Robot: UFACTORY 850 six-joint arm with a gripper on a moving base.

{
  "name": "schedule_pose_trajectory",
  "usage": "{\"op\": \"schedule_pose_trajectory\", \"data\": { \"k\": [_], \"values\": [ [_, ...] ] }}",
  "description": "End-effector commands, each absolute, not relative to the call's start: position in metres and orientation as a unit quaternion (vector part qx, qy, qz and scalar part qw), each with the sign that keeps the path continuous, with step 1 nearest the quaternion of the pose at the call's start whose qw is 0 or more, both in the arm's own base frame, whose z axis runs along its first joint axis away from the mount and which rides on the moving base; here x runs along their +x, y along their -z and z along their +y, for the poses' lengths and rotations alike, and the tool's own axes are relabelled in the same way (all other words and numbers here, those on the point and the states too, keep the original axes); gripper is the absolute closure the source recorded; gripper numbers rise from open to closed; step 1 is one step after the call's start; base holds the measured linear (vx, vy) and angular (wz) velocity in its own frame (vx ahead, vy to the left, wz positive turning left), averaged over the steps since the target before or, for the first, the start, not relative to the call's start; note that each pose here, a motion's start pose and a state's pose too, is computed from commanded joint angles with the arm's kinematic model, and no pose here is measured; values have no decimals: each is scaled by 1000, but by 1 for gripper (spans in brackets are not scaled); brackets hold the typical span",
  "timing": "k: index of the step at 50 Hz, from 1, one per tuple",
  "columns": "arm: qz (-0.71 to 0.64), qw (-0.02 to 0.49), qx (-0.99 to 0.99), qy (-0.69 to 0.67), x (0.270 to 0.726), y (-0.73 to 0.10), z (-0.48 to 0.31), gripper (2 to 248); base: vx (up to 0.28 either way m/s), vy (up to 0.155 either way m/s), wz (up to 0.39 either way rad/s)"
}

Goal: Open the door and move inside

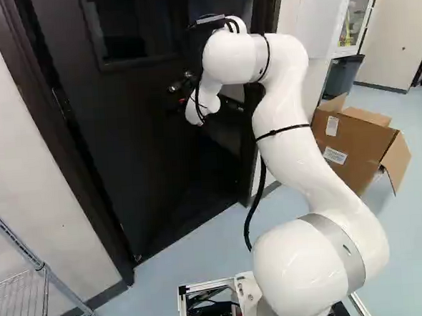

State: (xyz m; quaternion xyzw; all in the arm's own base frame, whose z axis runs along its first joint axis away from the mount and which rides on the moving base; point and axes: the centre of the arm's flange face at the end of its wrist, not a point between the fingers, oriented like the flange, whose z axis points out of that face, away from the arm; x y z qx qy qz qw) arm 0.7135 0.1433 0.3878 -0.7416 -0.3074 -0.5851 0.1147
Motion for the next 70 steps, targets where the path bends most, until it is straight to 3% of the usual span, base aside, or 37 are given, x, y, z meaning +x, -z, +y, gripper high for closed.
{"op": "schedule_pose_trajectory", "data": {
  "k": [70],
  "values": [
    [-255, 122, -786, 550, 579, -410, 113, 3, 0, 0, 0]
  ]
}}
